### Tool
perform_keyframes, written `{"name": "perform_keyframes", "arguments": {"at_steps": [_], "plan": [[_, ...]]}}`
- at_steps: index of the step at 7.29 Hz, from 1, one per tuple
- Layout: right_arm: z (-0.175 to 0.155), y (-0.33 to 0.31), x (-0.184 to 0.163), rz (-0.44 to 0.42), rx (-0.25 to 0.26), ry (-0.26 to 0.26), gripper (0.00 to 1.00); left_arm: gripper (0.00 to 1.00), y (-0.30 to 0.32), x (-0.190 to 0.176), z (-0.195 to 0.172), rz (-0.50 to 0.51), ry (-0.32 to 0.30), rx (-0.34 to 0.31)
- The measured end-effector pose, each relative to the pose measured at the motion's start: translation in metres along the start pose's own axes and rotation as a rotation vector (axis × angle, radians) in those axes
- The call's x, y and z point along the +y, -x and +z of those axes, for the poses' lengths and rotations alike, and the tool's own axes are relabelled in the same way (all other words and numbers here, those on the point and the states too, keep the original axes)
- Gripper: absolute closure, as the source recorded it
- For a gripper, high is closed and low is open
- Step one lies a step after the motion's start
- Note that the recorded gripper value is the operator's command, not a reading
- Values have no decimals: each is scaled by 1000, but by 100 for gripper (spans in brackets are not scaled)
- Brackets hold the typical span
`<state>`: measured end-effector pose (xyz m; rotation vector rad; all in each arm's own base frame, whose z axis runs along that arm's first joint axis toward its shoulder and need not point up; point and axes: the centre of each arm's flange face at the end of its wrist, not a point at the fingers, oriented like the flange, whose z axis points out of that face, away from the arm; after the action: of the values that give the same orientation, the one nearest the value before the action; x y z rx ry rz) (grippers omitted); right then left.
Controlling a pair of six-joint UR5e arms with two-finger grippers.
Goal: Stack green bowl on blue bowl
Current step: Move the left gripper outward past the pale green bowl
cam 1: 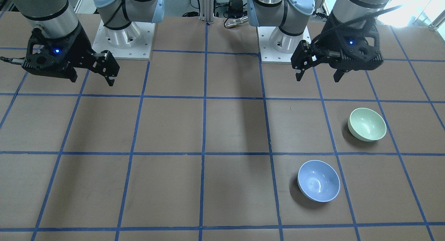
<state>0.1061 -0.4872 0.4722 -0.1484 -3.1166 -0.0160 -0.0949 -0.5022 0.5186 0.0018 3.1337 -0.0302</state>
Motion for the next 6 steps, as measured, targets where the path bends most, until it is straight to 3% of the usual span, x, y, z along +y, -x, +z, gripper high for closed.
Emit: {"name": "perform_keyframes", "arguments": {"at_steps": [4, 6], "plan": [[0, 0, 0, 0, 0, 0, 0, 0, 119, -5, 32, -75, 58, 10], [0, 0, 0, 0, 0, 0, 0, 0, 192, 3, 61, -59, 88, 33]]}}
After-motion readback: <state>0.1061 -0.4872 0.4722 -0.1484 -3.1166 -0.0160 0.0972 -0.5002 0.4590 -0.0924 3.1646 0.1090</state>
